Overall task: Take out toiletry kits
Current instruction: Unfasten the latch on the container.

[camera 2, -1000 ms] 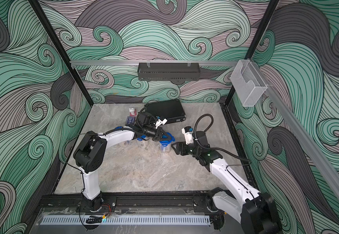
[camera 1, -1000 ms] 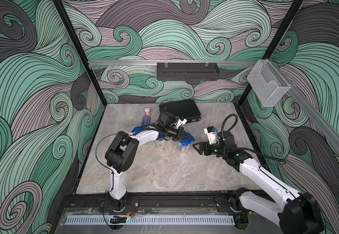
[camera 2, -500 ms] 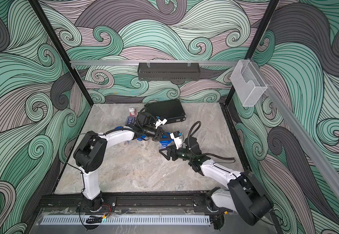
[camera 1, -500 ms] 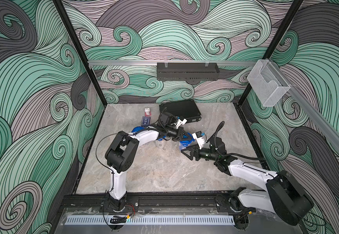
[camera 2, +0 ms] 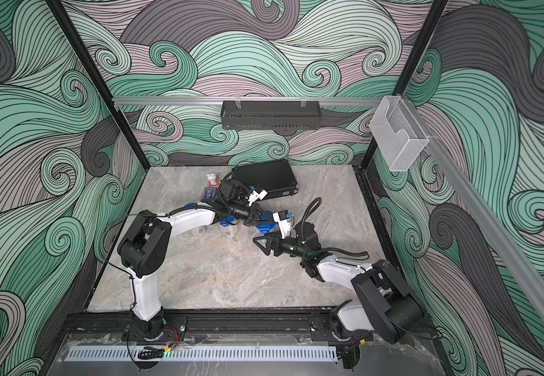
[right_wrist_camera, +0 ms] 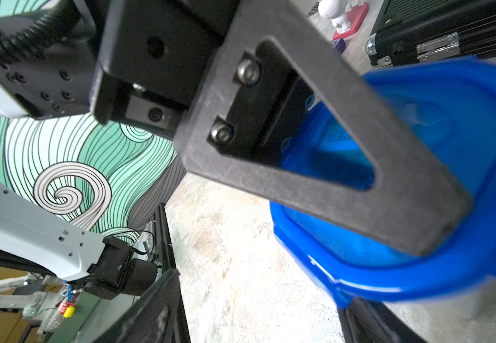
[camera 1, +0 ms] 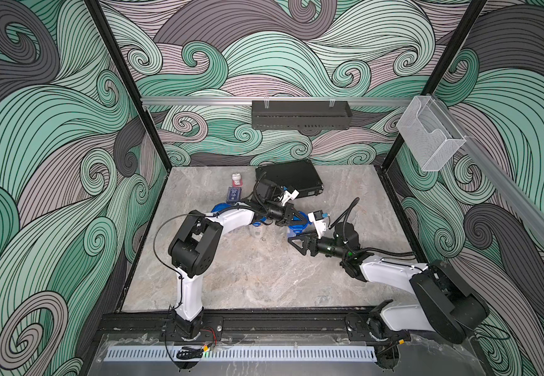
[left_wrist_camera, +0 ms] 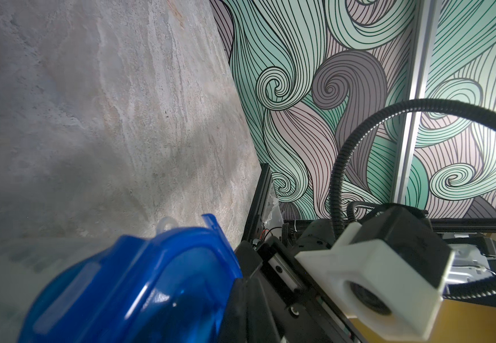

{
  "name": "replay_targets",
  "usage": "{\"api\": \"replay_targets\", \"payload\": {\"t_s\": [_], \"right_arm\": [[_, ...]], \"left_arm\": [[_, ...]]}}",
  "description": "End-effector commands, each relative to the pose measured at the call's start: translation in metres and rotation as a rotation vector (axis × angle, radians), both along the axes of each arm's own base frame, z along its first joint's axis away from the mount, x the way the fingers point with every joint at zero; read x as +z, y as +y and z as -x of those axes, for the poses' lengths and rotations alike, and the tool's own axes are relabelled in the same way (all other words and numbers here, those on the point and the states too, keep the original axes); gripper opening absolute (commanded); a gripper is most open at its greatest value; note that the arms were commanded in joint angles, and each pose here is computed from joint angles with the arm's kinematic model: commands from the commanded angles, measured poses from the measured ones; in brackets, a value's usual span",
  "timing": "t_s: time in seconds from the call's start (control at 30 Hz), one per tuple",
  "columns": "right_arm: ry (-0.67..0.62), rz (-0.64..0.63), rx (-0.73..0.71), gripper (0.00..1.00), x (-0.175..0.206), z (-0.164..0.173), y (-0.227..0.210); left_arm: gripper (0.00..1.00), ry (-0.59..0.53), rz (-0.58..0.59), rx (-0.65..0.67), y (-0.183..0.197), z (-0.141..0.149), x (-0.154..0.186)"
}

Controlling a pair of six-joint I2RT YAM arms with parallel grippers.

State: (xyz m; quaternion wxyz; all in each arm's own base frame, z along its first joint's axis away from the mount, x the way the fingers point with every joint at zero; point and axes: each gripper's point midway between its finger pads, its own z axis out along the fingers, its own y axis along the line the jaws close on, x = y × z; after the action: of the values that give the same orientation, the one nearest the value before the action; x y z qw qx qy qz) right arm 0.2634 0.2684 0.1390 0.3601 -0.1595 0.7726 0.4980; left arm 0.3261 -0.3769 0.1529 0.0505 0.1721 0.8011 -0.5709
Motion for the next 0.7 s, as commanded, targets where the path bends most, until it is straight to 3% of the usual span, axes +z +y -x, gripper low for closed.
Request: {"api": "replay_targets", "payload": {"t_s": [0.0, 0.3, 0.67], "right_arm": [[-0.081, -0.078, -0.086, 0.84, 0.024, -0.019, -0.004], [-0.110, -0.150, -0.125, 0.84, 0.038, -0.022, -0.008], [-0.158, -0.218, -0.040, 0.81, 0.057, -0.013, 0.002]], "left_arm": [[0.00, 0.194, -0.294, 0.096, 0.032, 0.012, -0.112], [0.00, 0.205, -0.298, 0.097, 0.032, 0.013, -0.117], [0.00, 0.214, -0.311, 0.099, 0.033, 0.014, -0.124]]}}
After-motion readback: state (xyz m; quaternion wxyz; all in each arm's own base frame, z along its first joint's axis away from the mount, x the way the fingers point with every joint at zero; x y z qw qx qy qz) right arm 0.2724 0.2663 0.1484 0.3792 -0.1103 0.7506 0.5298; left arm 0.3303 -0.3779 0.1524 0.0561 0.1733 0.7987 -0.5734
